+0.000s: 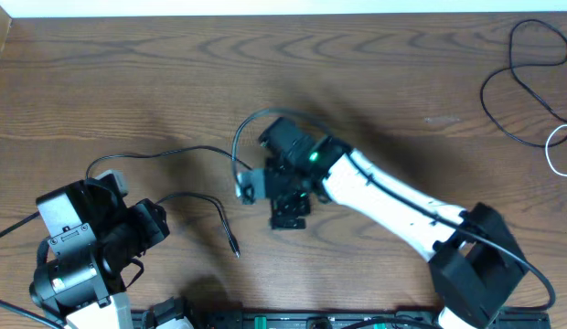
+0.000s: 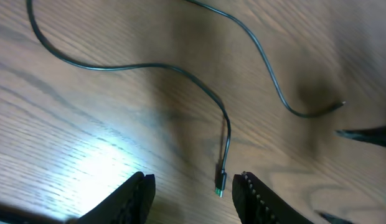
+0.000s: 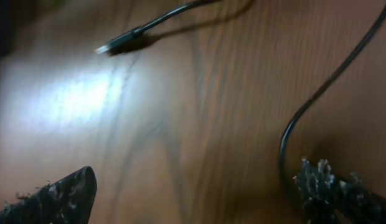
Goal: Untangle cables
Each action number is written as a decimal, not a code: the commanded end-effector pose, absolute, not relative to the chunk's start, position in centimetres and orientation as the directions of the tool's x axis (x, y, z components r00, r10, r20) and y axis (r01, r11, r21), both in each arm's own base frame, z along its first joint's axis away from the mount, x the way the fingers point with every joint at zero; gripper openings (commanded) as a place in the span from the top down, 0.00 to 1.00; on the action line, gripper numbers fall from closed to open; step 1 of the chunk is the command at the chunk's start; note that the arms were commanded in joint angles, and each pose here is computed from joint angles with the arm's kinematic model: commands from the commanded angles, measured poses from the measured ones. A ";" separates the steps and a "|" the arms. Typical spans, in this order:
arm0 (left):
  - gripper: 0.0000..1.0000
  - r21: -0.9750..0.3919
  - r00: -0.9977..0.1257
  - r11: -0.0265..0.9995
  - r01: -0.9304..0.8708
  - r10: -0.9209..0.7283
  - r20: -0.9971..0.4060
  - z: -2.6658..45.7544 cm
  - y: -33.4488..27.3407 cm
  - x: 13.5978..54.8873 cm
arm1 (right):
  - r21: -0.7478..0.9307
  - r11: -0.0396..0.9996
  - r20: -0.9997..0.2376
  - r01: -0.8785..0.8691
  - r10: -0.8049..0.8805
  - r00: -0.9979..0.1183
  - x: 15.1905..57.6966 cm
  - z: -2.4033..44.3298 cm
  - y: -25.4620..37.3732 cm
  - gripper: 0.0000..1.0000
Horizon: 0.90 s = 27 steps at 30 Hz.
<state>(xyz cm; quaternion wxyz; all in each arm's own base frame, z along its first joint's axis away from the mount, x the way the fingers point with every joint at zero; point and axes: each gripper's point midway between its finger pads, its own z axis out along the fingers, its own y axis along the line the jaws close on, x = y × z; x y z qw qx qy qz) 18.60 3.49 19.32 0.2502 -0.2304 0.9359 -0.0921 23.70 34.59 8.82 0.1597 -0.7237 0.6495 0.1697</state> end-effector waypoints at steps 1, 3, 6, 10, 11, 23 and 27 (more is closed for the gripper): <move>0.53 -0.319 -0.779 0.881 -0.349 -0.462 -0.423 19.4 2.7 18.7 | -0.099 -0.108 -0.426 -0.989 -0.894 0.140 24.7 6.5 34.4 0.01; 0.53 -0.319 -0.778 0.881 -0.348 -0.462 -0.425 19.4 2.7 18.7 | -0.116 -0.027 -0.482 -0.993 -0.872 0.081 25.5 6.2 35.4 0.01; 0.53 -0.318 -0.774 0.883 -0.345 -0.460 -0.435 19.6 2.7 18.8 | -0.093 0.148 -0.588 -0.985 -0.806 -0.066 27.0 6.7 37.2 0.01; 0.52 -0.318 -0.773 0.883 -0.344 -0.459 -0.438 19.6 2.7 18.8 | -0.014 0.318 -0.694 -0.948 -0.686 -0.220 28.5 8.3 39.2 0.01; 0.52 -0.318 -0.773 0.883 -0.344 -0.459 -0.438 19.6 2.7 18.8 | -0.003 0.329 -0.702 -0.944 -0.673 -0.232 28.4 8.5 39.5 0.01; 0.51 -0.301 -0.734 0.895 -0.328 -0.443 -0.516 21.9 3.0 18.8 | 0.083 0.299 -0.664 -0.951 -0.695 -0.276 24.1 5.5 42.4 0.01; 0.49 -0.289 -0.694 0.904 -0.314 -0.426 -0.580 23.9 2.9 18.2 | 0.089 0.282 -0.659 -0.955 -0.702 -0.269 23.3 4.4 43.1 0.01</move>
